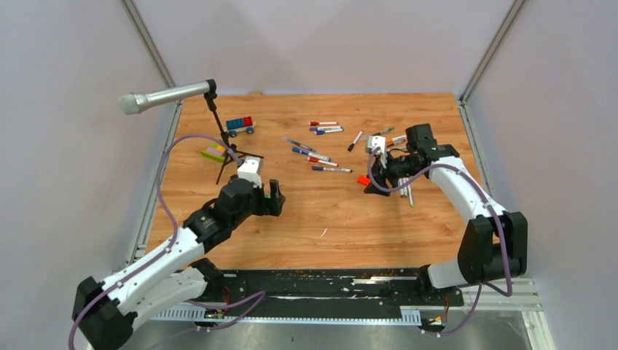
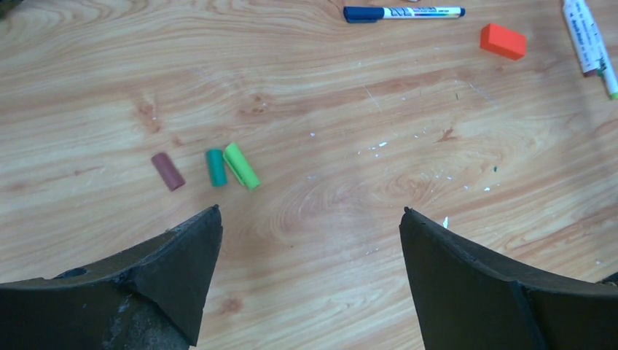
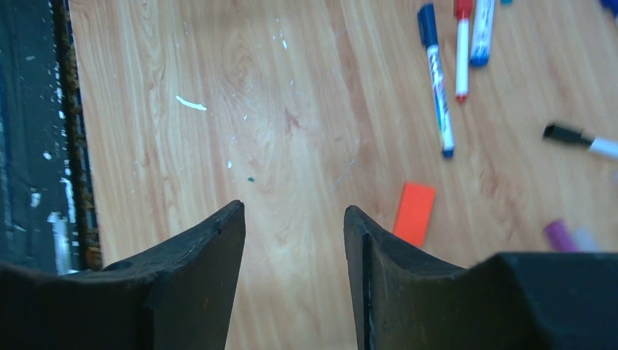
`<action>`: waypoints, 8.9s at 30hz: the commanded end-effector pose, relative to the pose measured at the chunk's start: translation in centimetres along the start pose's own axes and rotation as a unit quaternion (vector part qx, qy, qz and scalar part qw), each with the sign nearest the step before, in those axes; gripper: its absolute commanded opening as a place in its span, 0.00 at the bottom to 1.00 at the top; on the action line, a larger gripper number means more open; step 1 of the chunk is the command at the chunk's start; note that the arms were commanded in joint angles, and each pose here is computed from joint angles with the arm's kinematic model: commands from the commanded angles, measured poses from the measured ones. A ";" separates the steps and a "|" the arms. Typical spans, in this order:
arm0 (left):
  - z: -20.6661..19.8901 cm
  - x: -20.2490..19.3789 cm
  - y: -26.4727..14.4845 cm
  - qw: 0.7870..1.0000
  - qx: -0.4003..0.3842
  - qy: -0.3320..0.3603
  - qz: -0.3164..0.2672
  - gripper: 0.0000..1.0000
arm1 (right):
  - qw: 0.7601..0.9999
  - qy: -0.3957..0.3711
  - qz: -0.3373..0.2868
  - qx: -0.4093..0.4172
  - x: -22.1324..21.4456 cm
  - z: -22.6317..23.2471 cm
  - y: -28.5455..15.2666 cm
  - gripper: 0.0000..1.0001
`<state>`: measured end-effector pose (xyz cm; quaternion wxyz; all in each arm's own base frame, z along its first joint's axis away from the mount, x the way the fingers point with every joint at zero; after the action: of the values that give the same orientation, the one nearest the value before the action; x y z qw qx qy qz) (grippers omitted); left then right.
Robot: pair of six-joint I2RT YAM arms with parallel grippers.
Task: Open the pen caps
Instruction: Place the pen cap at the center of the board, then pick up the pen from the center of the board, then open the pen cap from the pen, then place the pen cap at the center of the board.
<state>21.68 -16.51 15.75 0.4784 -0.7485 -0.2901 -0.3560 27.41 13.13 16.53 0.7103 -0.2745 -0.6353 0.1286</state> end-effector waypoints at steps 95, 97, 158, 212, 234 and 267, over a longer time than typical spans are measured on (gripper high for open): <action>-11.2 5.8 -4.8 0.865 -0.373 -0.293 -0.161 0.97 | 0.982 -0.019 -0.138 0.130 4.9 7.8 3.5 0.00; -11.9 5.9 -4.5 0.865 -0.375 -0.292 -0.159 0.96 | 0.981 -0.015 -0.139 0.134 4.8 7.8 3.5 0.00; -18.3 5.4 0.8 0.903 -0.346 -0.205 -0.150 0.00 | 0.969 0.070 -0.166 0.170 4.5 8.9 4.4 0.00; -1.3 -1.5 7.0 0.994 0.097 -0.018 0.048 0.05 | 0.988 0.067 -0.121 0.068 2.1 4.7 2.3 0.00; 1.8 -3.4 11.0 0.976 0.182 0.003 0.121 0.17 | 0.987 0.069 -0.126 0.068 2.1 4.6 2.0 0.00; -0.3 0.1 6.7 0.992 0.088 0.014 0.095 0.60 | 0.968 0.163 -0.122 -0.144 -1.1 -3.0 -3.5 0.00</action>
<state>27.38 -18.69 10.76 0.6130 -0.6975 -0.2573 -0.2673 26.92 11.46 16.21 0.7922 -0.2573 -0.5524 -0.0324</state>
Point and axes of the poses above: each gripper's point midway between its finger pads, its own y axis out along the fingers, its own z axis along the line the jaws close on, x = y × z, the point moved 3 cm from there along -y, back along the fingers, and after that the axes turned 3 degrees about -y, right-handed, at the moved point
